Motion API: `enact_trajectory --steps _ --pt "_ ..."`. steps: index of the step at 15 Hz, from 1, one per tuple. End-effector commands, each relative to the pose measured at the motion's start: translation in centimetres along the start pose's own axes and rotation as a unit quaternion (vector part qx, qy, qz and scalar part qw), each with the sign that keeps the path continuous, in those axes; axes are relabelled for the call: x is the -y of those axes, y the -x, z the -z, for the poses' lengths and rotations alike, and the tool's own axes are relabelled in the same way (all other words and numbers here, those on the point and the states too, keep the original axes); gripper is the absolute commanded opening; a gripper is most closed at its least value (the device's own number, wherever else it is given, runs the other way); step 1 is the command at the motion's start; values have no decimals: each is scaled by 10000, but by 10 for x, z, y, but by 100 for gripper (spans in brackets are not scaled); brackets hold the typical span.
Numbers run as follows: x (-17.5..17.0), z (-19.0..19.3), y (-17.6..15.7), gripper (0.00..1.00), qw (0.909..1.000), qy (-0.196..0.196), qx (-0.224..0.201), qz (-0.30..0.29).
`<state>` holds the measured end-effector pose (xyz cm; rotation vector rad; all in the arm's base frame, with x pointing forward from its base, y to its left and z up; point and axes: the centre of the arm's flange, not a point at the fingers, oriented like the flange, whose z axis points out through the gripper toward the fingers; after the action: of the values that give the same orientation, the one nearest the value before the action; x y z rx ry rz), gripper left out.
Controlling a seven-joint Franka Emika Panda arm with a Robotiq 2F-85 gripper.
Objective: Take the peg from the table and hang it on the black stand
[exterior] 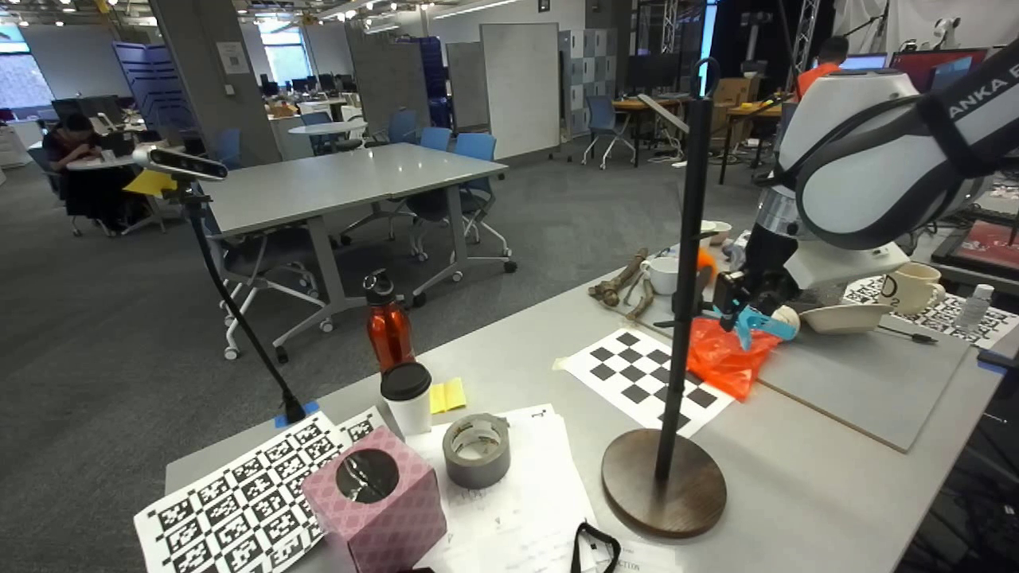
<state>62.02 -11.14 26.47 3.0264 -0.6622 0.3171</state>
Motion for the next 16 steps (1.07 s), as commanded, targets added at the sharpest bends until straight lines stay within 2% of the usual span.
enact_trajectory --steps 1,6,7,14,15,16 --pt "-6 33 5 38 9994 -144 33 321" --pt "-10 56 5 38 9989 -230 -42 407" --pt "-3 41 -3 63 9993 -141 -120 332" --pt "-5 47 -1 63 9992 -161 -135 333" --pt "-5 48 -2 38 9992 -174 -154 333" --pt "-6 50 -4 38 9990 -225 -169 339"
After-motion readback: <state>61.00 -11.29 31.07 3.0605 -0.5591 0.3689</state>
